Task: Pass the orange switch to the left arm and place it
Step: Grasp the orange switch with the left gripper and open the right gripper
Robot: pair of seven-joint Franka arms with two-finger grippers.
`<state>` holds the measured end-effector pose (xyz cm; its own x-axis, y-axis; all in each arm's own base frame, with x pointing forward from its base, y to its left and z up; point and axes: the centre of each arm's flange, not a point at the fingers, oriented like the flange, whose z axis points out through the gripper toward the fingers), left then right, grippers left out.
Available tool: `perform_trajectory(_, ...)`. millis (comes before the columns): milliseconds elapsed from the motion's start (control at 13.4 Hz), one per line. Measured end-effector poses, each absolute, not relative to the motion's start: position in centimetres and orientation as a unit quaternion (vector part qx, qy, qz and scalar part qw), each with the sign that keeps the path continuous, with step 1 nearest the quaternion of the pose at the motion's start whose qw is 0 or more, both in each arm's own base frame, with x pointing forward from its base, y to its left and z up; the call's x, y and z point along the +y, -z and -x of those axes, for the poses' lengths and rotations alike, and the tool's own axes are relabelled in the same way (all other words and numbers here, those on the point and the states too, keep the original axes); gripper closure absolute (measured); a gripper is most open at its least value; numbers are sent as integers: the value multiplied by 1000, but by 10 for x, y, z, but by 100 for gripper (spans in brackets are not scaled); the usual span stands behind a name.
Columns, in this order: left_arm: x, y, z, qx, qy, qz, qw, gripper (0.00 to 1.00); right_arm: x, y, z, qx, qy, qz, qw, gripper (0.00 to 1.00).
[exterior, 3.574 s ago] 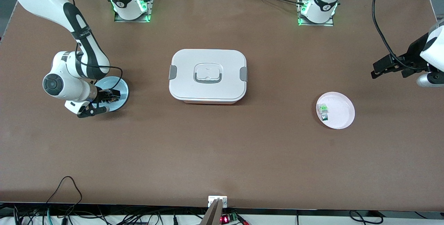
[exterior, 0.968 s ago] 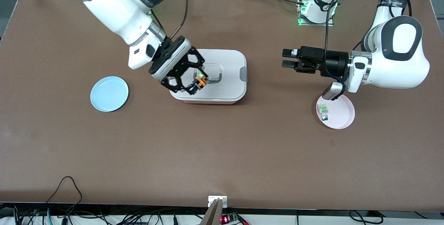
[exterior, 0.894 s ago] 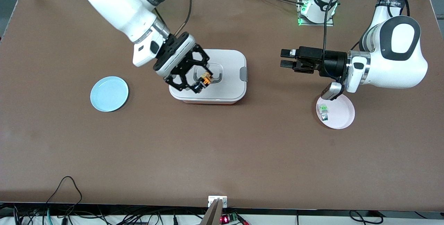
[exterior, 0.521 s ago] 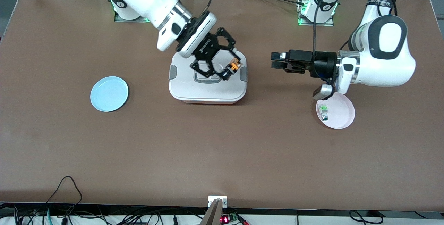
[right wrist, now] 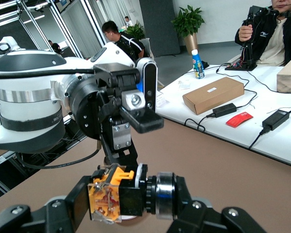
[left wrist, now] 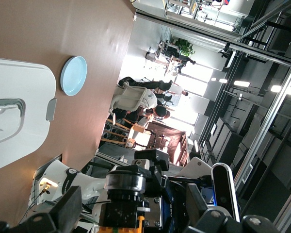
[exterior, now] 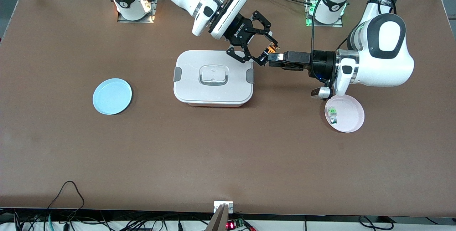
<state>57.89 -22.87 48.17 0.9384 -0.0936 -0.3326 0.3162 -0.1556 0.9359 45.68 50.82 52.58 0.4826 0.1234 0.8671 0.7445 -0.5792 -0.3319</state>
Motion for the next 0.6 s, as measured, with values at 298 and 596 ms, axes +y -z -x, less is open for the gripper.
perform_trajectory(298, -230, -481, -578, 81, 167, -742, 644, 16, 508, -529, -458, -277, 428, 779, 366, 27)
perform_trajectory(596, -232, -492, -573, 91, 183, -741, 640, 25, 508, -529, -458, -276, 428, 779, 366, 27)
